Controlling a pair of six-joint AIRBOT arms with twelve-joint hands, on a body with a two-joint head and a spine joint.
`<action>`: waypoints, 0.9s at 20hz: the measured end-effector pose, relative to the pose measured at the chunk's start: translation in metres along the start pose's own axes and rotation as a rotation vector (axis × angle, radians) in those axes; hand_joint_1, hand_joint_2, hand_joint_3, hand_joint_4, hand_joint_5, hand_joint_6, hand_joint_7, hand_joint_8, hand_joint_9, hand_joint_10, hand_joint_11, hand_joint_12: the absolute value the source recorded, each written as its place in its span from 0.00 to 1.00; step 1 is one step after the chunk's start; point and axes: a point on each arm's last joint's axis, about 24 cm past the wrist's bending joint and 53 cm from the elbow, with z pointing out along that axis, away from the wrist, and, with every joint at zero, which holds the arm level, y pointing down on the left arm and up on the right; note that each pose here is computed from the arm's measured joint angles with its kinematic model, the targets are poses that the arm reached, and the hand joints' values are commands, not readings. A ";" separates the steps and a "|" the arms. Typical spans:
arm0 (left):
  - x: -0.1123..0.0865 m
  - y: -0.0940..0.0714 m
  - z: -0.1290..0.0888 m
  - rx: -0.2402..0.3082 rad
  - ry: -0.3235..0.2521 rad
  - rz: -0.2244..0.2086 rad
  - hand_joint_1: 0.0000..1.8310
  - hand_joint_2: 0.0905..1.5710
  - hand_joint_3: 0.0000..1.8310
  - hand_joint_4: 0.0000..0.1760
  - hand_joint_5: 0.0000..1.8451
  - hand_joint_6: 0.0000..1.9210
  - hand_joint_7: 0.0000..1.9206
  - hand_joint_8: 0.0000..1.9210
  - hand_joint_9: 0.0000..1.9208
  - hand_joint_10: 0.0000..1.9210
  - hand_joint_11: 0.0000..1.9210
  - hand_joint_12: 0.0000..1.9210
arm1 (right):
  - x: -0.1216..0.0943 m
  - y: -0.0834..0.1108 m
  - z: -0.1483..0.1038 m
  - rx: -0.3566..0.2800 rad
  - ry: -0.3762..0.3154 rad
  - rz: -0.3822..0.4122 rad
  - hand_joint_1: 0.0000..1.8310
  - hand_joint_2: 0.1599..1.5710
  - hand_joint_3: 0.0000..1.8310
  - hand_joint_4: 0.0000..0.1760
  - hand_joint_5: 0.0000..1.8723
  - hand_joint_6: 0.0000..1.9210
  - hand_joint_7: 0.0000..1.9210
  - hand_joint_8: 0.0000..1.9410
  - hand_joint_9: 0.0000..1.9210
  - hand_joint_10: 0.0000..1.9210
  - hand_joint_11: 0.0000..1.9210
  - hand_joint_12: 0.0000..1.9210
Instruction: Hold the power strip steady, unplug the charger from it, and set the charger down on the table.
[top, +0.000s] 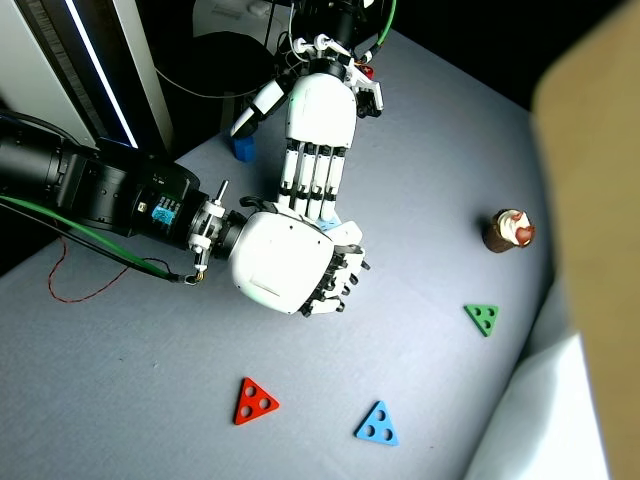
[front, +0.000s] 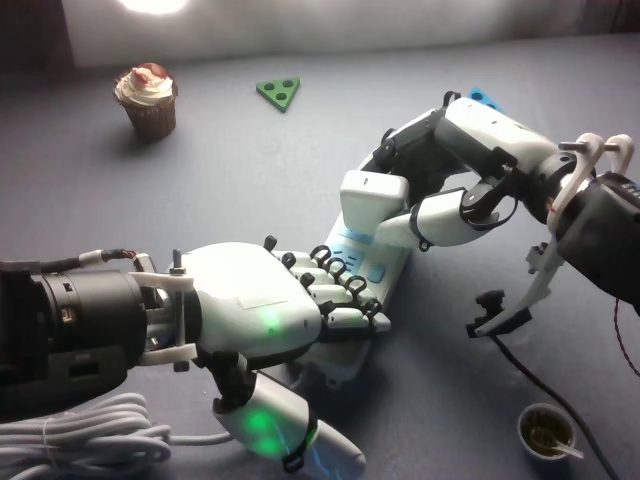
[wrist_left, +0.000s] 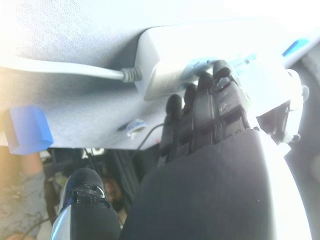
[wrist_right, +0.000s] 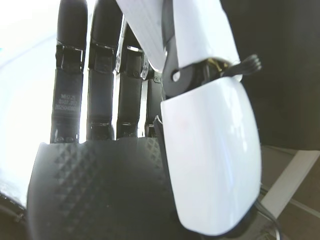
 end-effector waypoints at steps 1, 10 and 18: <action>0.000 0.000 0.000 0.001 0.000 0.000 0.00 0.59 0.00 0.00 0.09 0.00 0.09 0.00 0.08 0.00 0.09 0.01 | -0.001 0.002 0.000 -0.004 -0.001 -0.002 0.77 0.60 0.00 0.00 0.59 0.31 0.71 0.16 0.59 0.48 0.40 0.48; 0.002 -0.002 0.002 0.003 0.005 0.013 0.00 0.58 0.00 0.00 0.09 0.00 0.09 0.00 0.09 0.00 0.10 0.01 | -0.005 0.014 0.002 -0.027 -0.009 -0.001 0.77 0.60 0.00 0.00 0.60 0.31 0.72 0.12 0.58 0.49 0.40 0.48; 0.013 -0.003 0.006 -0.005 0.034 0.041 0.00 0.58 0.00 0.00 0.08 0.00 0.08 0.00 0.07 0.00 0.07 0.00 | -0.007 0.014 0.001 -0.026 -0.013 -0.001 0.77 0.60 0.00 0.00 0.60 0.30 0.75 0.08 0.59 0.48 0.40 0.49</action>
